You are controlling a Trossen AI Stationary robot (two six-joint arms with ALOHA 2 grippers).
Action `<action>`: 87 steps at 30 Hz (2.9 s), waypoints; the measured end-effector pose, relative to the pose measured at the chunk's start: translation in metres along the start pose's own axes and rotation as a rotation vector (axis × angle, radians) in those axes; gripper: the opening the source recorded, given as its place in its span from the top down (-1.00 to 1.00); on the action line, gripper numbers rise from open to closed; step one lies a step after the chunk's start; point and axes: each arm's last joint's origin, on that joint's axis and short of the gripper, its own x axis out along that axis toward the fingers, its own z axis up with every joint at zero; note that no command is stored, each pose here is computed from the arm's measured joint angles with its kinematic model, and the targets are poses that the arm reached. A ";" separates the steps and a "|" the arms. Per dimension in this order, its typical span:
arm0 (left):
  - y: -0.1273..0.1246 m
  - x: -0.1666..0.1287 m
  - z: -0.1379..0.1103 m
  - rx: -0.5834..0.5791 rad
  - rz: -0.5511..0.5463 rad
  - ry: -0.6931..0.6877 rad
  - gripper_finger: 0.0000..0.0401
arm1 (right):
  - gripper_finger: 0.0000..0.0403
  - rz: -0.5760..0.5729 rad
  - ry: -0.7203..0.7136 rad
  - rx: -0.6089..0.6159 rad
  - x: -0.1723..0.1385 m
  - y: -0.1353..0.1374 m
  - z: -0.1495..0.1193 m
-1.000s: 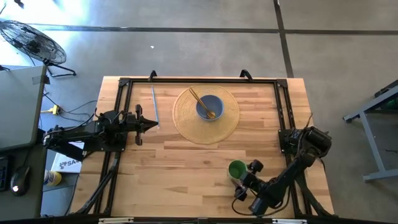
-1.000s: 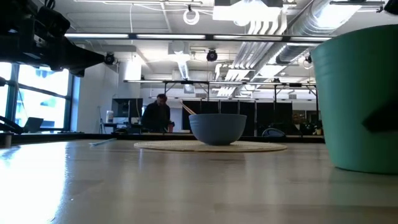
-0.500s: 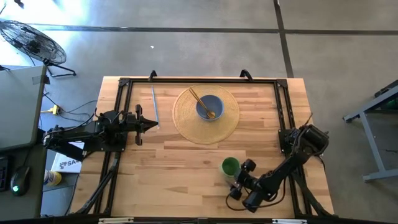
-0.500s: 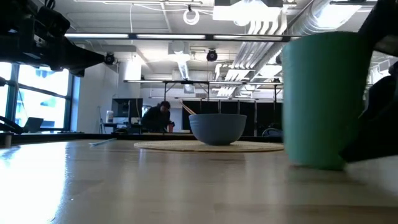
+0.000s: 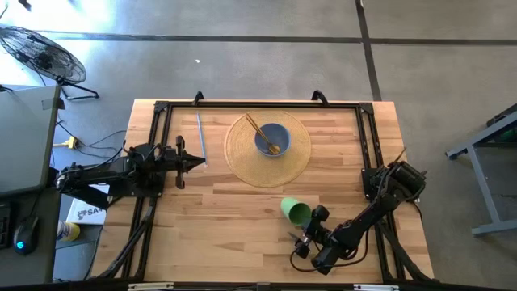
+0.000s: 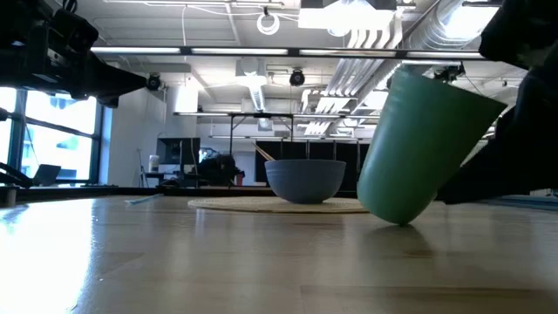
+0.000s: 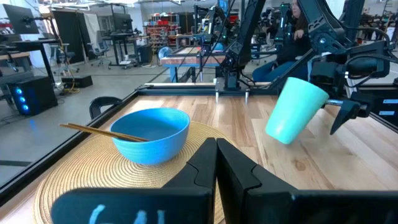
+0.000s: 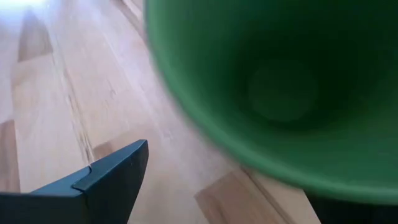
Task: Pick & Place Utensil
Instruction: Put the green cup to the top right of the blue bowl on the brown mat
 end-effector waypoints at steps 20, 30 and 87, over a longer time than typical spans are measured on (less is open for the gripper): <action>0.000 0.000 0.000 0.000 0.000 0.000 0.99 | -0.89 -0.049 -0.168 -0.117 -0.007 -0.002 0.026; 0.000 0.000 0.000 0.000 0.000 0.000 0.99 | -0.89 0.109 -0.153 -0.234 0.013 0.026 0.061; 0.000 0.000 0.000 0.000 0.000 0.000 0.99 | -0.69 -0.339 -0.120 -0.486 0.131 0.073 0.112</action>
